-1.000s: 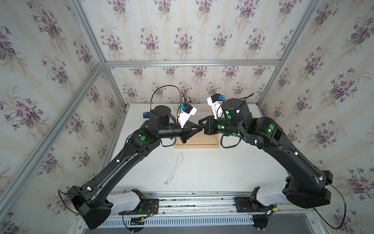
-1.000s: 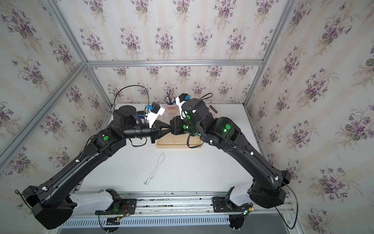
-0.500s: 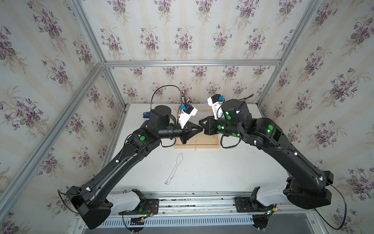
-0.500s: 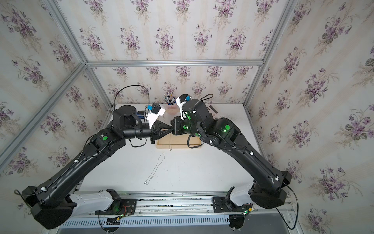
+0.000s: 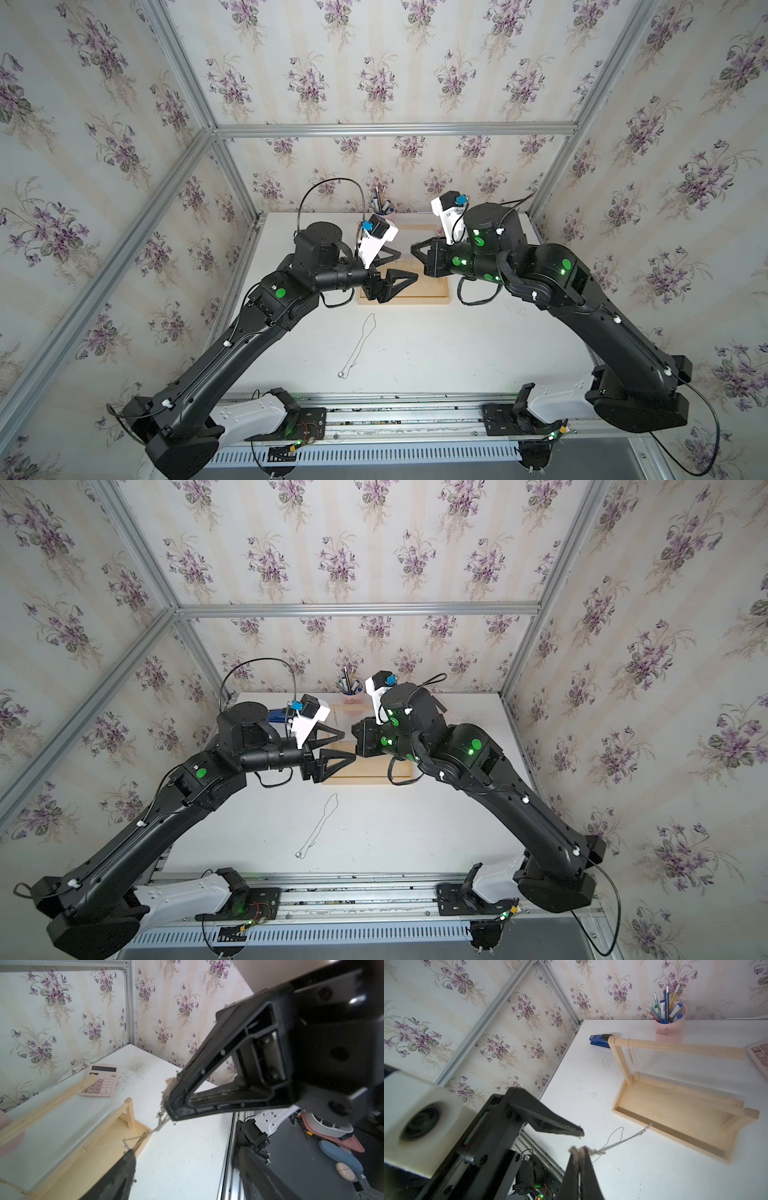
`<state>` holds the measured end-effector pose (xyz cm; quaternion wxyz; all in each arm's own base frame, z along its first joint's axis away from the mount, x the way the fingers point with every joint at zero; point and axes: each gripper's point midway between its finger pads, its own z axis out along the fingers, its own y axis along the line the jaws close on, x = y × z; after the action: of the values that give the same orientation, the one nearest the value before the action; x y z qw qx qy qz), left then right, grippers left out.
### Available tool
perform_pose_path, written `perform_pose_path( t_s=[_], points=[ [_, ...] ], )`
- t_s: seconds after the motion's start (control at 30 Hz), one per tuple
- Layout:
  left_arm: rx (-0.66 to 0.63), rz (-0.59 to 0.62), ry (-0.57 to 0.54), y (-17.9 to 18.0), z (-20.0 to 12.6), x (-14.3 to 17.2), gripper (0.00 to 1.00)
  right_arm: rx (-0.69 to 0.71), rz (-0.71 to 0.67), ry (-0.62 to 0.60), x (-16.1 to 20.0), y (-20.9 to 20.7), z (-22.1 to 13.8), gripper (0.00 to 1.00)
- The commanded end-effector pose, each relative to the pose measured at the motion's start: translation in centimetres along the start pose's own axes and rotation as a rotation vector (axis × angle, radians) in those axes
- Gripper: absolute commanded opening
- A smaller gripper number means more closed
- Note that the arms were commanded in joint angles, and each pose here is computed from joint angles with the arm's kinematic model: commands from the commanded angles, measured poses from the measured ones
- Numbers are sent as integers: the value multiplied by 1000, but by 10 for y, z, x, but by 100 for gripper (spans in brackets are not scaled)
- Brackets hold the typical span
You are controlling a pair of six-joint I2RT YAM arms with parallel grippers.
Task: Hang the necklace on the jewelry display stand
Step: Adjust the necklace.
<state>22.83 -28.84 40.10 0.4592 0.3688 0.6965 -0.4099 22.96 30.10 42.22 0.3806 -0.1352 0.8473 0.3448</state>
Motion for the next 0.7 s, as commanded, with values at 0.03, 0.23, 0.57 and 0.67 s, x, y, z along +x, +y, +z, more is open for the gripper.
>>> perform_pose_path(
  t_s=[0.03, 0.23, 0.57, 0.67],
  points=[
    [11, 36, -21, -1, 3, -10, 78, -49, 10, -16, -5, 10, -4, 0],
    [23, 58, -39, -3, 5, -22, 47, -100, 25, -18, -6, 18, -10, 0],
    [40, 67, -43, -8, 1, -28, 21, -133, 44, -20, -7, 23, -13, 0],
    [43, 69, -40, -9, 1, -29, 12, -130, 41, -17, -5, 23, -12, 0]
  ],
)
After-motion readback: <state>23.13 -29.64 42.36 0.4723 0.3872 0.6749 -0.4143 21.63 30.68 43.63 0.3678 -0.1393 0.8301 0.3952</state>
